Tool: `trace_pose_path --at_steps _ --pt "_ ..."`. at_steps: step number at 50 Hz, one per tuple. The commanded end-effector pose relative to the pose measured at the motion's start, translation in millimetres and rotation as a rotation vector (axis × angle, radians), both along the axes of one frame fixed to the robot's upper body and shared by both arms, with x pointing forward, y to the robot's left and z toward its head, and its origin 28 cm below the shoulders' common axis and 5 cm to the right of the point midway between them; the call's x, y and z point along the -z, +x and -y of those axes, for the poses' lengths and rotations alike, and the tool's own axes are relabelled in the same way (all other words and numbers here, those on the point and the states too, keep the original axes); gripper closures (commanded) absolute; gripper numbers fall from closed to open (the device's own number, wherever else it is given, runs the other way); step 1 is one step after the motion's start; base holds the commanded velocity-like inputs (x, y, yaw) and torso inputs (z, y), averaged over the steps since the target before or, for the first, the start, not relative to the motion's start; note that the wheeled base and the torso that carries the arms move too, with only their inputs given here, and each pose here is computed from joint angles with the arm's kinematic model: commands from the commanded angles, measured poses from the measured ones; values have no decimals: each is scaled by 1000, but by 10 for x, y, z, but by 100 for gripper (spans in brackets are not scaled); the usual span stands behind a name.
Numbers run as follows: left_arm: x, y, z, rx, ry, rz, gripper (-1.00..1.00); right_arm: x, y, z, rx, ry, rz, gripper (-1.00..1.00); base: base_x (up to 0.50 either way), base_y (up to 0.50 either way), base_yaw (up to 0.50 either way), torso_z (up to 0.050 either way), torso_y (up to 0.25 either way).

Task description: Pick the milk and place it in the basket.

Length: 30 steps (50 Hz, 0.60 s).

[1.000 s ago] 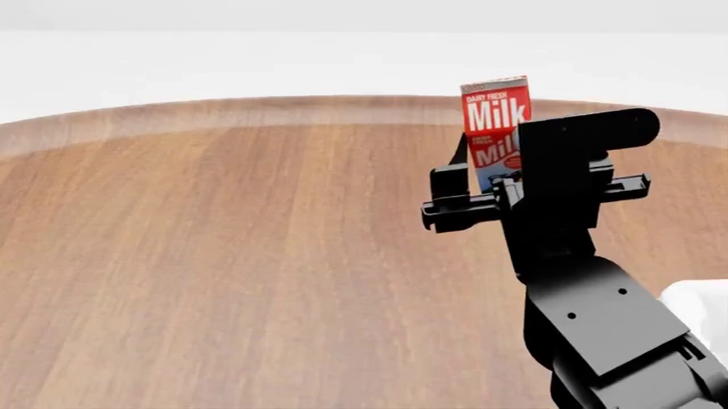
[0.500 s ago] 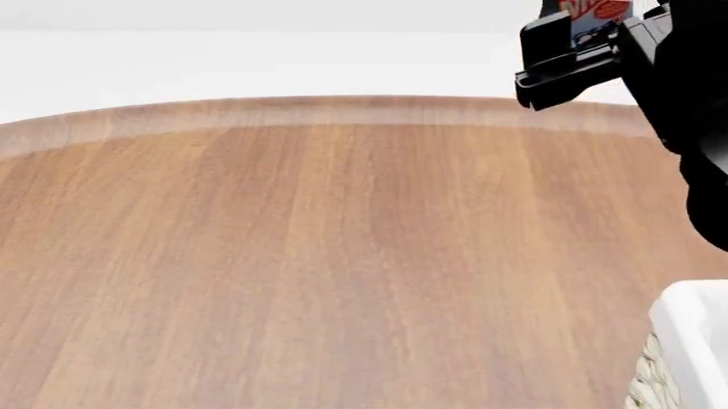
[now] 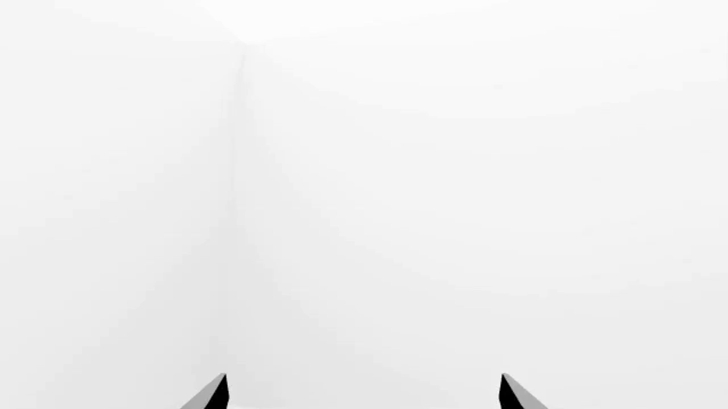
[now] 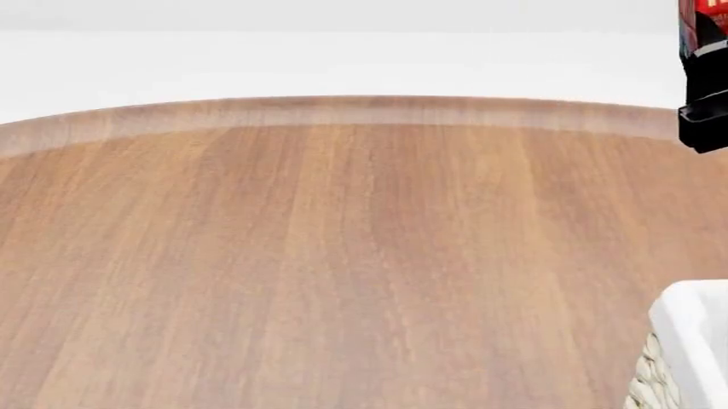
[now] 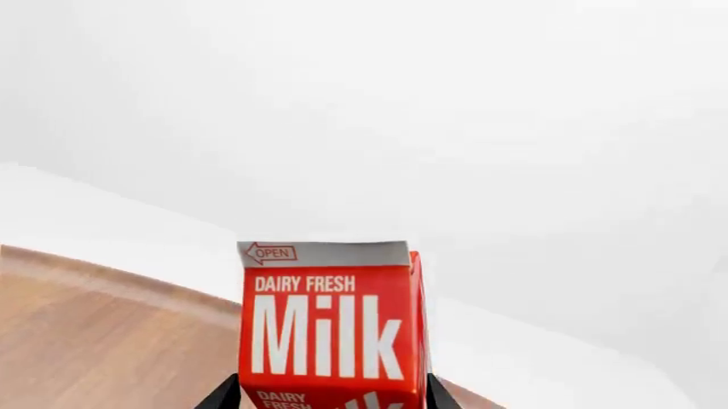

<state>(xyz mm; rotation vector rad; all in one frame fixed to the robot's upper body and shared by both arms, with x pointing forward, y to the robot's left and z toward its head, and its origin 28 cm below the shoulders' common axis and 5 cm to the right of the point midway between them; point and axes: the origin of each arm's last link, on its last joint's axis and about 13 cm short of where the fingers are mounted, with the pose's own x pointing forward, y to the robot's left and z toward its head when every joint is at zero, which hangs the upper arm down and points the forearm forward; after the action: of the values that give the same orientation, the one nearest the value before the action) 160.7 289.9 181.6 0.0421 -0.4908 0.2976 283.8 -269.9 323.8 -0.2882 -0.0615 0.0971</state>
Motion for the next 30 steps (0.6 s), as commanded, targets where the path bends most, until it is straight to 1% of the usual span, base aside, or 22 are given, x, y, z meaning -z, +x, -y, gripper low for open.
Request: trace_pose_path --at_steps 1,5,10,13,15,16,21,30 --pt "-15 -22 -12 10 -11 17 -100 -173 -320 250 58 -23 43 100 0 0 0 0 0" --pt "-20 -26 -19 8 -12 18 -100 -94 -397 308 76 -32 1 100 0 0 0 0 3" --pt "-21 -29 -25 4 -12 18 -100 -7 -495 374 86 -17 -26 100 0 0 0 2 0" --pt "-22 -30 -25 5 -12 18 -100 72 -533 426 121 -12 -66 100 0 0 0 0 3" --pt "-24 -30 -25 5 -12 19 -100 114 -544 453 122 -3 -79 100 0 0 0 0 0" --pt "-26 -30 -25 5 -12 20 -100 151 -550 488 142 6 -97 100 0 0 0 0 0" --pt "-22 -30 -25 5 -12 18 -100 244 -544 552 157 5 -164 100 0 0 0 0 2" --pt "-19 -27 -27 4 -11 17 -100 264 -504 606 144 -16 -252 100 0 0 0 1 1"
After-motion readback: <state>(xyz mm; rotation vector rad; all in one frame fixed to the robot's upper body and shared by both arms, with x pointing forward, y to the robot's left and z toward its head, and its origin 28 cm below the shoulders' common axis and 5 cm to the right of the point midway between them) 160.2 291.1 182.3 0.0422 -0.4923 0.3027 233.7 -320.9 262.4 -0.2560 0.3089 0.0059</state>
